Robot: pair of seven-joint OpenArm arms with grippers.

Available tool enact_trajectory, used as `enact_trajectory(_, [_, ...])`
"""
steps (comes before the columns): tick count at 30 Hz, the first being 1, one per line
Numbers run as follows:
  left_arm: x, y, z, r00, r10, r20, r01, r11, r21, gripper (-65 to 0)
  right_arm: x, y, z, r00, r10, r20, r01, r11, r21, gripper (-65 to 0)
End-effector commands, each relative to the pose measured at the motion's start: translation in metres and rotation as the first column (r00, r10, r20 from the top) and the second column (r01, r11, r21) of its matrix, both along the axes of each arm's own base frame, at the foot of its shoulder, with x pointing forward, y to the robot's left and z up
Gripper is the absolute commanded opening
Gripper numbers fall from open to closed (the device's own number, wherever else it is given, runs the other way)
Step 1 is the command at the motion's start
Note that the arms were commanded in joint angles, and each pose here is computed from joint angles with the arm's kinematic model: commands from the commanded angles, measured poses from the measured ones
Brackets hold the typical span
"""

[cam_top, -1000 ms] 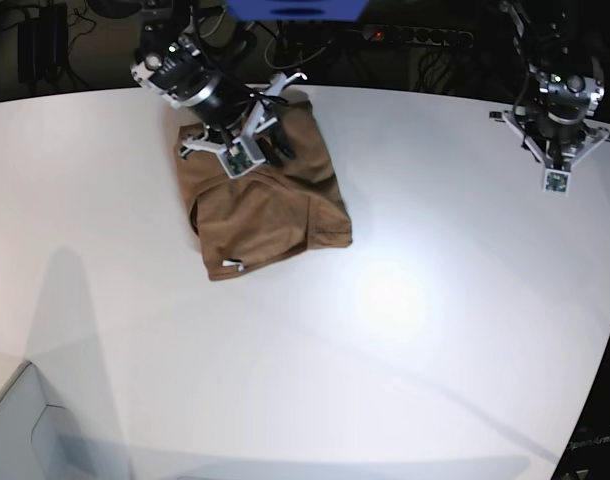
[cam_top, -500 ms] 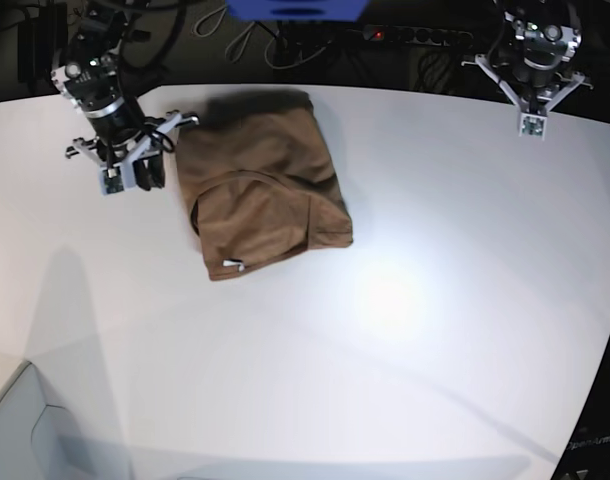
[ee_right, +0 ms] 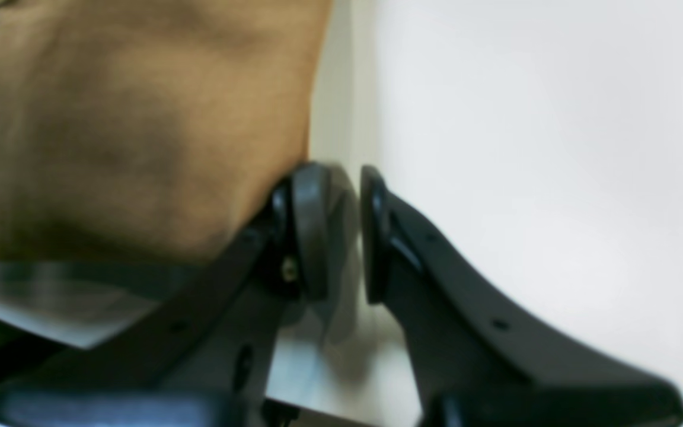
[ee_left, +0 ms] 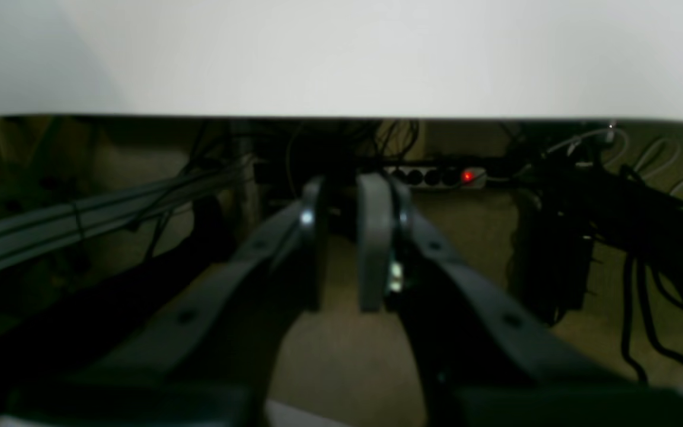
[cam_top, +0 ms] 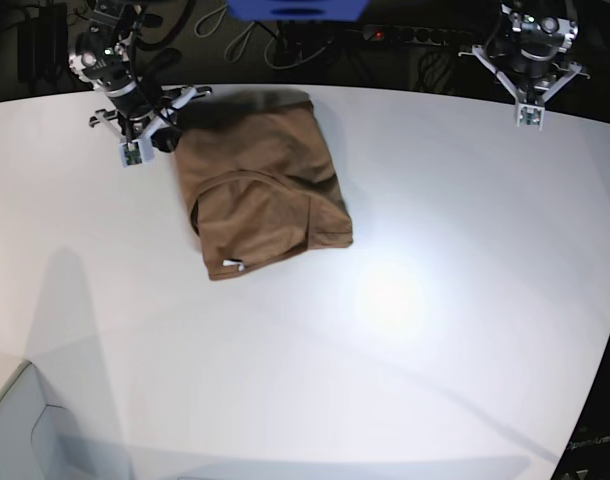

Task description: Layout the t-shirt on the table in an organized manner, then fold the t-shirt properly

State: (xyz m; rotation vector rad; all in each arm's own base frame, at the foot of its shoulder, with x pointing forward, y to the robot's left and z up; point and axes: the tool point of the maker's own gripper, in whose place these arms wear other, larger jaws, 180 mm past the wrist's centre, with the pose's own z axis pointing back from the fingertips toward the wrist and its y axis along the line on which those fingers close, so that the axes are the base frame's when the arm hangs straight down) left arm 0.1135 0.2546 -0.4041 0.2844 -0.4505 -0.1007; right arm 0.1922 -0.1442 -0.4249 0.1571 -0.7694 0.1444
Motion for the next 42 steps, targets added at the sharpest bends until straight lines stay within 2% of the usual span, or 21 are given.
enact_trajectory(1, [0.002,0.004,0.006,1.000,-0.006,0.017,0.006,1.000,0.018,-56.5,0.007,0.000,0.010,0.999,0.001,0.048,-0.002,1.000,0.010,-56.5])
enact_trajectory(11, [0.006,0.005,0.008,1.000,-0.008,0.026,0.007,1.000,0.021,-56.5,-0.006,0.034,0.002,0.996,0.083,0.012,-0.083,0.995,0.054,-56.5])
enact_trajectory(22, [0.004,0.004,0.007,1.000,-0.009,0.020,0.009,1.000,0.020,-56.5,-0.014,0.036,-0.002,0.996,0.089,-0.009,-0.088,0.994,0.058,-56.5])
enact_trajectory(28, [0.002,0.004,0.005,1.000,-0.007,0.013,0.007,1.000,0.015,-56.5,-0.030,0.060,-0.007,0.988,0.148,-0.037,-0.143,0.985,0.096,-56.5])
enact_trajectory(31, [0.001,0.001,0.003,1.000,-0.008,0.011,0.008,1.000,0.008,-56.5,-0.032,0.062,-0.007,0.988,0.150,-0.041,-0.146,0.984,0.099,-56.5])
enact_trajectory(34, [0.001,0.000,0.003,1.000,-0.008,0.011,0.008,1.000,0.006,-56.5,-0.033,0.057,-0.008,0.989,0.138,-0.044,-0.134,0.987,0.092,-56.5])
enact_trajectory(37, [-0.002,-0.001,-0.002,1.000,-0.005,-0.003,0.005,1.000,-0.003,-56.5,-0.032,0.031,-0.008,0.996,0.078,-0.048,-0.075,0.996,0.055,-56.5])
enact_trajectory(42, [-0.031,-0.018,-0.043,0.991,-0.026,-0.130,0.015,0.996,-0.084,-56.5,-0.043,-0.016,-0.010,0.997,-0.038,-0.069,0.037,0.999,-0.016,-56.5])
